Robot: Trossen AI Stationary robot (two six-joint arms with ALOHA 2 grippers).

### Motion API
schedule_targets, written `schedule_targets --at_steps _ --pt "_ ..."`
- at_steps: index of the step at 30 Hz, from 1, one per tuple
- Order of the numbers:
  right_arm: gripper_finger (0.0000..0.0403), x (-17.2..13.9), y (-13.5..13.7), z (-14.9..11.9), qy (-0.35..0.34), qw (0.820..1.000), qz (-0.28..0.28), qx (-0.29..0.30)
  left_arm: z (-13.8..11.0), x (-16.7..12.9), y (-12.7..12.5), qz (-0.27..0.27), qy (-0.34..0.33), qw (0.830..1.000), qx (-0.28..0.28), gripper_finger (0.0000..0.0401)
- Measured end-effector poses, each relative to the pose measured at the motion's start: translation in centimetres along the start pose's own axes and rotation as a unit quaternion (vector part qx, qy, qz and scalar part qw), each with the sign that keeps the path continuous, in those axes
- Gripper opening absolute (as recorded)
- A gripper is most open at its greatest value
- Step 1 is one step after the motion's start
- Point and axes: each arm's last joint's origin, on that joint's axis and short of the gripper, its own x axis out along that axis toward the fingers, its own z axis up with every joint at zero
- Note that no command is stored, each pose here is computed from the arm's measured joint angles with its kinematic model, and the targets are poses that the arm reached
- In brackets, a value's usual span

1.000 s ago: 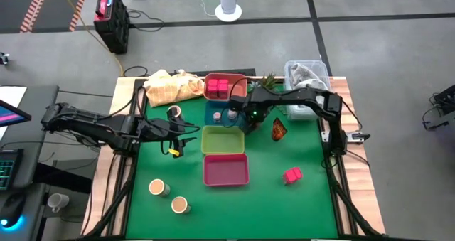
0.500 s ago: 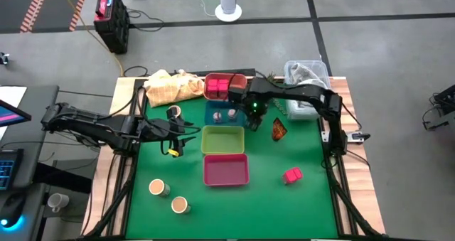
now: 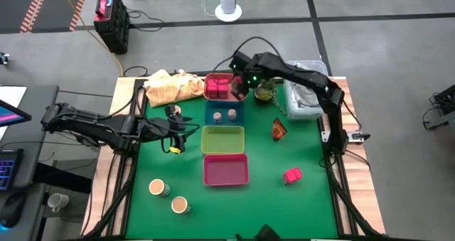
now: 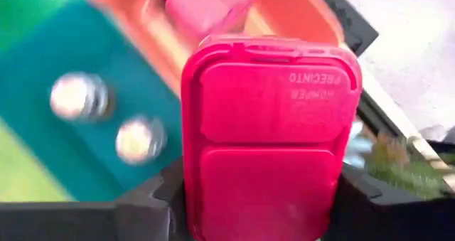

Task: Sort spices by type
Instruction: Put the red seasoning can into the orange bin

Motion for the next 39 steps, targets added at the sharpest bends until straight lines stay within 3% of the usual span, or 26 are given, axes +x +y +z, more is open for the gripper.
schedule_targets --at_steps 7,17,29,39 --pt "0.0232 2.3 -1.5 0.9 0.002 0.999 -0.004 0.046 -3.5 1.7 -1.5 -0.009 -0.112 0.993 -0.021 0.0226" --pt "0.0231 6.7 -1.1 0.7 0.058 0.996 0.002 0.072 -4.3 1.6 -2.0 -0.005 -0.112 0.993 -0.027 0.0226" --pt "0.0234 8.3 -2.1 1.9 0.028 0.991 0.013 0.127 -4.3 1.4 -2.3 -0.005 -0.117 0.993 -0.009 0.0226" --pt "0.0253 9.9 -1.6 1.9 0.037 0.992 0.041 0.112 -4.2 1.4 -2.2 -0.004 -0.117 0.993 0.001 0.0226"
